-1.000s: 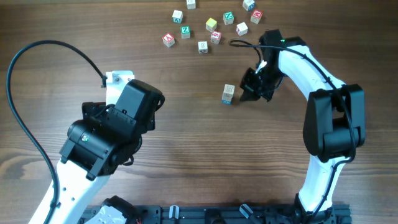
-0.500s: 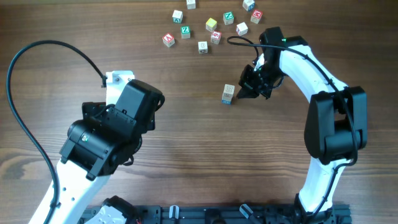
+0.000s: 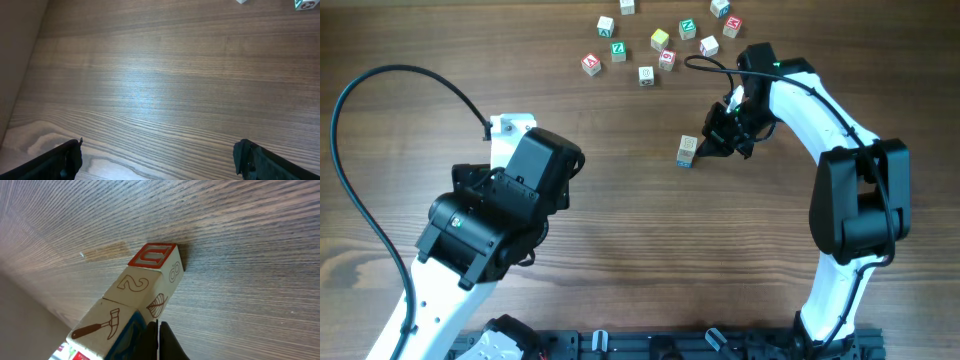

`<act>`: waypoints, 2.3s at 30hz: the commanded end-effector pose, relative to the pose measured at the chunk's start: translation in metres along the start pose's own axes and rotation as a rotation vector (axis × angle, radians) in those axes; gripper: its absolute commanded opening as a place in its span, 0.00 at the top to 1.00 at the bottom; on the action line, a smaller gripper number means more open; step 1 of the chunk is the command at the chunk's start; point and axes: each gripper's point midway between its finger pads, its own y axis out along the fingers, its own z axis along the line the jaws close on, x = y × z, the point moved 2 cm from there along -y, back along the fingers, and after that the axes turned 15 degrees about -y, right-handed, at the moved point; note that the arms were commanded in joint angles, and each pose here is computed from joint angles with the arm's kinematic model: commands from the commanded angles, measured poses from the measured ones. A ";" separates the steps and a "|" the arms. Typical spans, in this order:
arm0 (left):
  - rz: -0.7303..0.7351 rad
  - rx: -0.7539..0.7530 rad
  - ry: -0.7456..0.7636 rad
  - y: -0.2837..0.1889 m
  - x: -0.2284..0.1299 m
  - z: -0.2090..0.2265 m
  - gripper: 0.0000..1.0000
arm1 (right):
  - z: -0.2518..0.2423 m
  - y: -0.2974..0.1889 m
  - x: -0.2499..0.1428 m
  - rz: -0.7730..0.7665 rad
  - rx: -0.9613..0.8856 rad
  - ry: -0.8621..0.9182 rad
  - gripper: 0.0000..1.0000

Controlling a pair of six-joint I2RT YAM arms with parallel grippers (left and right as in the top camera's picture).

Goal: Form a tower

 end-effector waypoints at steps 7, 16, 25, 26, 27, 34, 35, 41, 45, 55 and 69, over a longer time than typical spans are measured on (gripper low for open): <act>-0.008 -0.003 0.000 -0.002 0.001 0.002 0.00 | 0.009 -0.008 -0.004 -0.007 0.033 0.009 0.95; -0.008 -0.003 0.001 -0.002 0.001 0.002 0.00 | 0.009 -0.008 -0.005 -0.004 0.032 0.011 0.95; -0.008 -0.003 0.000 -0.002 0.001 0.002 0.00 | 0.009 -0.008 -0.006 0.000 0.031 0.013 0.96; -0.008 -0.003 0.000 -0.002 0.001 0.002 0.00 | 0.009 -0.008 -0.006 0.000 0.031 0.013 0.95; -0.008 -0.003 0.000 -0.002 0.001 0.002 0.00 | 0.009 -0.008 -0.006 0.000 0.031 0.014 0.95; -0.008 -0.003 0.000 -0.002 0.001 0.002 0.00 | 0.010 -0.008 -0.006 0.001 0.037 0.012 0.95; -0.008 -0.003 0.000 -0.002 0.001 0.002 0.00 | 0.011 -0.007 -0.007 0.003 0.036 0.009 0.95; -0.008 -0.003 0.000 -0.002 0.001 0.002 0.00 | 0.016 -0.003 -0.009 0.008 0.034 -0.009 0.95; -0.008 -0.003 0.000 -0.002 0.001 0.002 0.00 | 0.014 -0.003 -0.011 0.012 0.020 -0.003 0.96; -0.008 -0.003 0.000 -0.002 0.001 0.002 0.00 | 0.008 -0.024 -0.002 -0.106 -0.093 -0.040 0.95; -0.008 -0.003 0.000 -0.002 0.001 0.002 0.00 | 0.027 -0.098 -0.007 -0.339 -0.225 -0.168 0.43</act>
